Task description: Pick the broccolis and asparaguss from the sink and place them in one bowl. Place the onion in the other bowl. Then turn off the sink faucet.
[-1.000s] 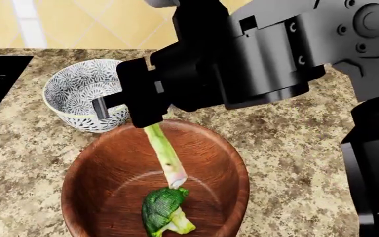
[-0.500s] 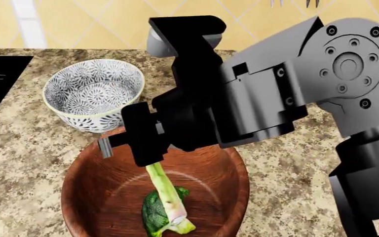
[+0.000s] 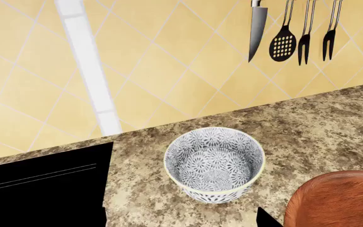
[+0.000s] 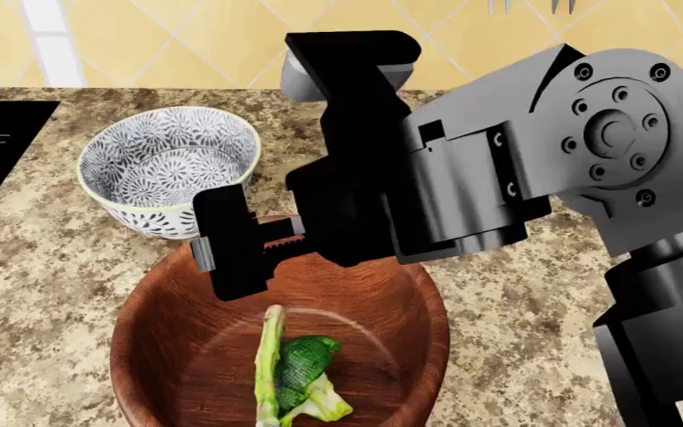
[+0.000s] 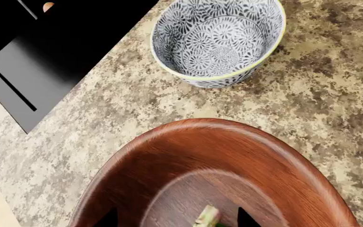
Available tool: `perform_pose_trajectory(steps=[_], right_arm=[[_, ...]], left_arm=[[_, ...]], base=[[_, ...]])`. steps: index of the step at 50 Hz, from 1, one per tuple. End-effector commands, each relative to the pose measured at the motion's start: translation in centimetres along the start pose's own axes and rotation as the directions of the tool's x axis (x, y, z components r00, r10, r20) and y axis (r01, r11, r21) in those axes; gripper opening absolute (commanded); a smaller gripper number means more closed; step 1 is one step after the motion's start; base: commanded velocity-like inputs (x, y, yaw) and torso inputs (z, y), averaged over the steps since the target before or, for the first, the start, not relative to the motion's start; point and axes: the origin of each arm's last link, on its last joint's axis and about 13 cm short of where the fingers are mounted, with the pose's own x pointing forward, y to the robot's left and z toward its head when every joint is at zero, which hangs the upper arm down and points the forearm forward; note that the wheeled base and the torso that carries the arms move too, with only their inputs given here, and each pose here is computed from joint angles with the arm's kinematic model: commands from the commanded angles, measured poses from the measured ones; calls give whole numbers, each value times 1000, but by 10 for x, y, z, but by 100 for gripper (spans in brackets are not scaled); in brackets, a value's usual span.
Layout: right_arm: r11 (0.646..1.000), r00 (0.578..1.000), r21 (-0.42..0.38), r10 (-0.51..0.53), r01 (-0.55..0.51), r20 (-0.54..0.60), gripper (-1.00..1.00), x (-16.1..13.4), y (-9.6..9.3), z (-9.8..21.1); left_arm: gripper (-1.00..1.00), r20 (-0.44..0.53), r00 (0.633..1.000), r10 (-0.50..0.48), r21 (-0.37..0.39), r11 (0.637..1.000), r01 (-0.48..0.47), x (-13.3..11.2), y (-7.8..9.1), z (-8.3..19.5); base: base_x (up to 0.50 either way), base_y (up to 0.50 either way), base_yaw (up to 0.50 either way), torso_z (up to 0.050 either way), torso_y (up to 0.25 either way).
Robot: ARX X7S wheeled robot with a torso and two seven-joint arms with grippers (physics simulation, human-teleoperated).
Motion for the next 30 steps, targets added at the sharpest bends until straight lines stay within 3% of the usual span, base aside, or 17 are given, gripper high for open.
perform_pose_trajectory(steps=[1, 3, 5, 8, 10, 12, 14, 16, 17, 18, 19, 20, 21, 22, 25, 27, 30], right_arm=[[1000, 994, 4, -29, 29, 110, 100, -20, 3, 12], [998, 983, 18, -65, 62, 173, 100, -33, 2, 15], [996, 971, -23, -77, 84, 227, 100, -44, 3, 18], [974, 926, -66, -185, 218, 330, 100, -60, 2, 8], [940, 864, -63, -281, 337, 418, 100, -66, -5, -14], [924, 830, -34, -326, 382, 453, 100, -68, -10, -31], [890, 751, 7, -388, 455, 534, 100, -74, -16, -52], [872, 721, 3, -406, 489, 561, 100, -75, -19, -68], [836, 691, -3, -451, 548, 565, 100, -76, -21, -77], [854, 668, 48, -438, 517, 602, 100, -75, -22, -85], [847, 674, 32, -444, 530, 590, 100, -74, -22, -90], [814, 653, -8, -460, 581, 601, 100, -73, -22, -96], [782, 597, -23, -456, 622, 660, 100, -74, -22, -100], [768, 584, -23, -466, 640, 665, 100, -74, -23, -101], [798, 516, 78, -457, 597, 724, 100, -83, -24, -107], [776, 490, 97, -485, 623, 724, 100, -84, -26, -110], [776, 494, 105, -493, 622, 716, 100, -84, -26, -114]], left_arm=[[100, 12, 1000, -25, -5, 1000, 25, 1, -2, 3], [100, 18, 1000, -20, -5, 1000, 20, 2, 0, 6], [100, 19, 1000, -25, -2, 1000, 25, 2, -2, 7], [100, 22, 999, -36, -4, 999, 37, 4, -4, 8], [100, 20, 999, -41, -6, 999, 41, 8, -7, 6], [100, 29, 999, -44, -4, 999, 44, 10, -11, 6], [100, 31, 998, -46, -12, 999, 46, 14, -14, 4], [100, 32, 998, -45, -11, 999, 45, 17, -15, 2], [100, 44, 998, -38, -9, 999, 38, 19, -17, 2], [100, 83, 996, -15, 8, 1000, 14, 23, -17, 1], [100, 124, 992, 21, 8, 1000, -23, 26, -17, 2], [100, 106, 994, 12, -10, 1000, -11, 28, -19, 0], [100, 104, 995, 6, -9, 1000, -5, 29, -23, -3], [100, 105, 994, 7, -6, 1000, -6, 30, -22, -4], [100, 114, 993, 8, -23, 1000, -6, 35, -27, -5], [100, 130, 991, 39, -48, 998, -33, 35, -24, -4], [100, 118, 992, 45, -54, 998, -39, 33, -23, -13]], base=[[0, 0, 0, 0, 0], [0, 0, 0, 0, 0], [0, 0, 0, 0, 0], [0, 0, 0, 0, 0], [0, 0, 0, 0, 0], [0, 0, 0, 0, 0], [0, 0, 0, 0, 0], [0, 0, 0, 0, 0], [0, 0, 0, 0, 0], [0, 0, 0, 0, 0], [0, 0, 0, 0, 0], [0, 0, 0, 0, 0], [0, 0, 0, 0, 0], [0, 0, 0, 0, 0], [0, 0, 0, 0, 0], [0, 0, 0, 0, 0], [0, 0, 0, 0, 0]])
